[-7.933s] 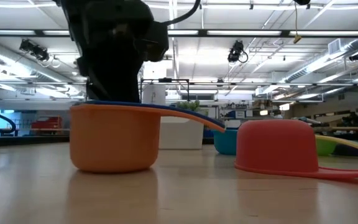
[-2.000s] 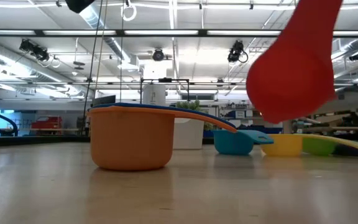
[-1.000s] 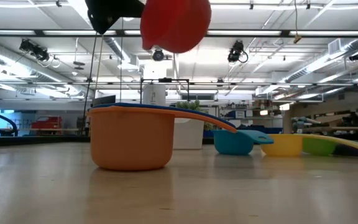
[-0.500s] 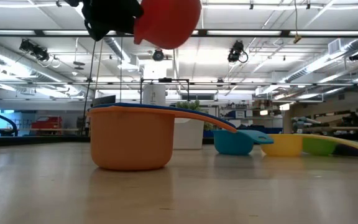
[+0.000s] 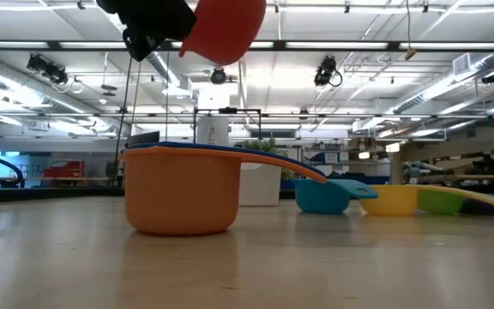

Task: Nest measuring cups in basket
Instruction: Stack the red measuring cup into the blue measuring cup

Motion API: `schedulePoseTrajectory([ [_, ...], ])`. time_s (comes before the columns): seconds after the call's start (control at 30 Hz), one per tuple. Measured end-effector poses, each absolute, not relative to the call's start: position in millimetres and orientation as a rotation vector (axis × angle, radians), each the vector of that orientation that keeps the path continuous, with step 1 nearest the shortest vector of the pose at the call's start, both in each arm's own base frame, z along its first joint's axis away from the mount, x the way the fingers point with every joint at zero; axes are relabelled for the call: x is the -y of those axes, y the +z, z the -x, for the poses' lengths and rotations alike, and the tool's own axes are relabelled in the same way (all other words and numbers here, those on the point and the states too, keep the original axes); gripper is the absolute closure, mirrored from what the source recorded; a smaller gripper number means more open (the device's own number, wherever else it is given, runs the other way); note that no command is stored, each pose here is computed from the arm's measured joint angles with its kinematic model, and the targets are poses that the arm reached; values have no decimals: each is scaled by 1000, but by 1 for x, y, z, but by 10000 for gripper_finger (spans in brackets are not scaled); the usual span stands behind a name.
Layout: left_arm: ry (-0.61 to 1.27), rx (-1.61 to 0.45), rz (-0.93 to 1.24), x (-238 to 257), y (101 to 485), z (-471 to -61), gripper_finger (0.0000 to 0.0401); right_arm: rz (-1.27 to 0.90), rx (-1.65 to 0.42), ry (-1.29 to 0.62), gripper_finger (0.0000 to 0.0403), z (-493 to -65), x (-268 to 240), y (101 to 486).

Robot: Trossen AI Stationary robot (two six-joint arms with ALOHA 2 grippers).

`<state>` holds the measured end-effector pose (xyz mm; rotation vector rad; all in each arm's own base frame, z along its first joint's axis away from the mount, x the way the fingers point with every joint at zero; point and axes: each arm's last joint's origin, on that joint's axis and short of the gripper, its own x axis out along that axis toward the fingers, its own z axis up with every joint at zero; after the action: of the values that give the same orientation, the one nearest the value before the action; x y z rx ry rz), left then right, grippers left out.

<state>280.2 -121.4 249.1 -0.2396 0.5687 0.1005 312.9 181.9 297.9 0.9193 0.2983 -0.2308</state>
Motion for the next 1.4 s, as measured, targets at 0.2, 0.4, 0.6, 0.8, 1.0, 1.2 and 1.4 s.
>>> schedulePoseTrajectory([
  [0.2, 97, -578, 239, 121, 249, -280, 390, -1001, -300, -257, 353, -313, -180, 297],
  [0.4, 44, -627, 286, 121, 246, -280, 392, -990, -381, -237, 271, -314, -175, 293],
  [0.6, -15, -783, 429, 120, 238, -274, 392, -895, -524, -298, 192, -296, -162, 295],
  [0.8, 36, -834, 497, 117, 236, -274, 392, -770, -649, -373, 150, -271, -151, 297],
  [1.0, 51, -915, 469, 119, 243, -302, 393, -673, -768, -457, 143, -243, -139, 302],
  [1.2, 66, -1109, 412, 127, 238, -323, 393, -617, -811, -504, 148, -209, -130, 315],
  [1.4, 90, -1207, 396, 130, 235, -339, 393, -560, -805, -471, 149, -190, -128, 324],
])
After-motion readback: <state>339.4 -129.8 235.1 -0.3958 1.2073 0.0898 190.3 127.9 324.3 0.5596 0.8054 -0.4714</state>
